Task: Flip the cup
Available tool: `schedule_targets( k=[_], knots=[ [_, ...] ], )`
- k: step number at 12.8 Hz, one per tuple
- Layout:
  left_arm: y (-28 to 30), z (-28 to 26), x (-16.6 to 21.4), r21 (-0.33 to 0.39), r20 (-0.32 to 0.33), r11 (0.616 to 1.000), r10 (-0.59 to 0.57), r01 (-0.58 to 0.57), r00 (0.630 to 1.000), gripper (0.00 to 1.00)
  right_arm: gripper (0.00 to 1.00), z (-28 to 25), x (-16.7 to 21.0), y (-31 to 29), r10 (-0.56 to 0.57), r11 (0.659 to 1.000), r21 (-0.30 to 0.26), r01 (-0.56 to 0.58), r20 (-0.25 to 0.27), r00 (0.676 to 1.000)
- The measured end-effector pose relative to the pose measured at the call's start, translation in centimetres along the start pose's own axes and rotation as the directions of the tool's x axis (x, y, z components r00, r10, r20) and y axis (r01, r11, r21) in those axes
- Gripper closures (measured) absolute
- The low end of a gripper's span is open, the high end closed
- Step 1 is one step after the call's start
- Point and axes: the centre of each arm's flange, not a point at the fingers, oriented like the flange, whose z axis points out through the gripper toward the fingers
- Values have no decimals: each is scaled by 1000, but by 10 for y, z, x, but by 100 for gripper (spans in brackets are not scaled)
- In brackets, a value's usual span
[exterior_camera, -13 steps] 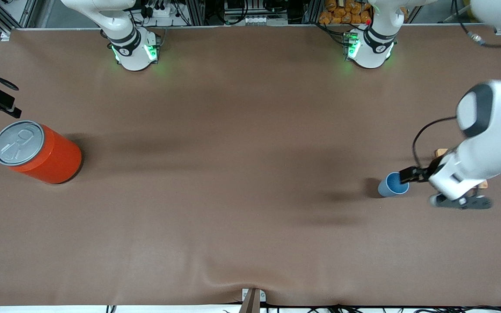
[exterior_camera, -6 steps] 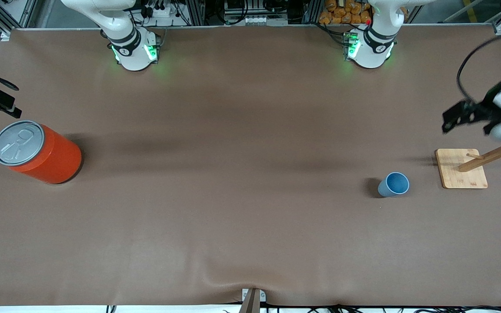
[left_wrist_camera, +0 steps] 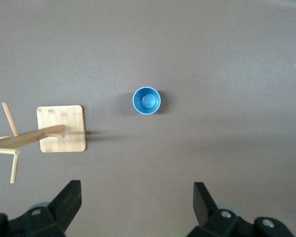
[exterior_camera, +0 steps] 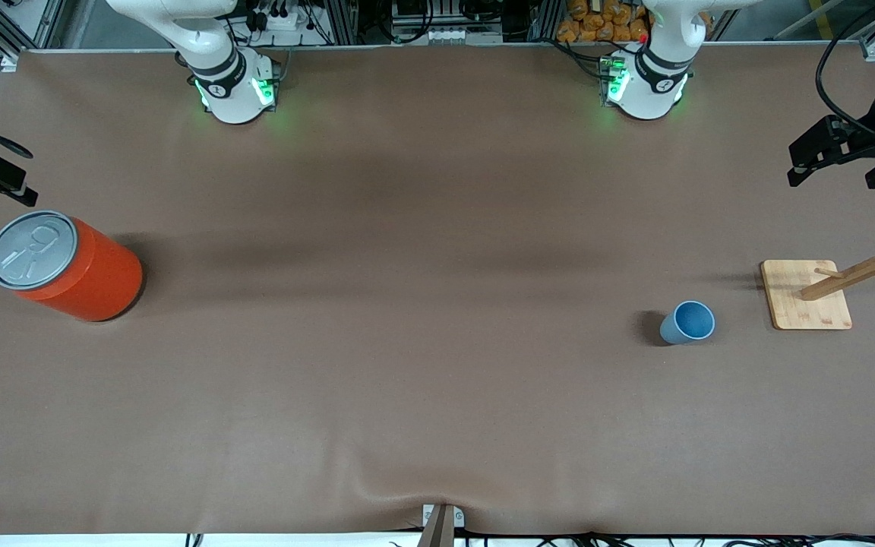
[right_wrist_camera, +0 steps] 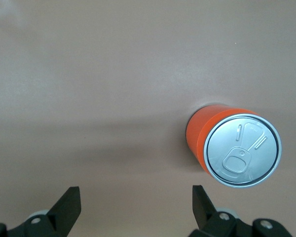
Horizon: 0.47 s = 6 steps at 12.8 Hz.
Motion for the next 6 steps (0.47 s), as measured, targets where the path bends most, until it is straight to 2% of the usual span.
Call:
schedule_targets(
  k=[3, 6],
  knots=[
    [13, -4, 2, -28, -7, 999, -30, 29, 1000, 0, 0, 2, 0, 1, 1, 1000, 0, -1, 4, 1000],
    [24, 4, 3, -29, 24, 996, -87, 88, 996, 0, 0, 2, 0, 3, 6, 1000, 1, -6, 5, 1000]
  ],
)
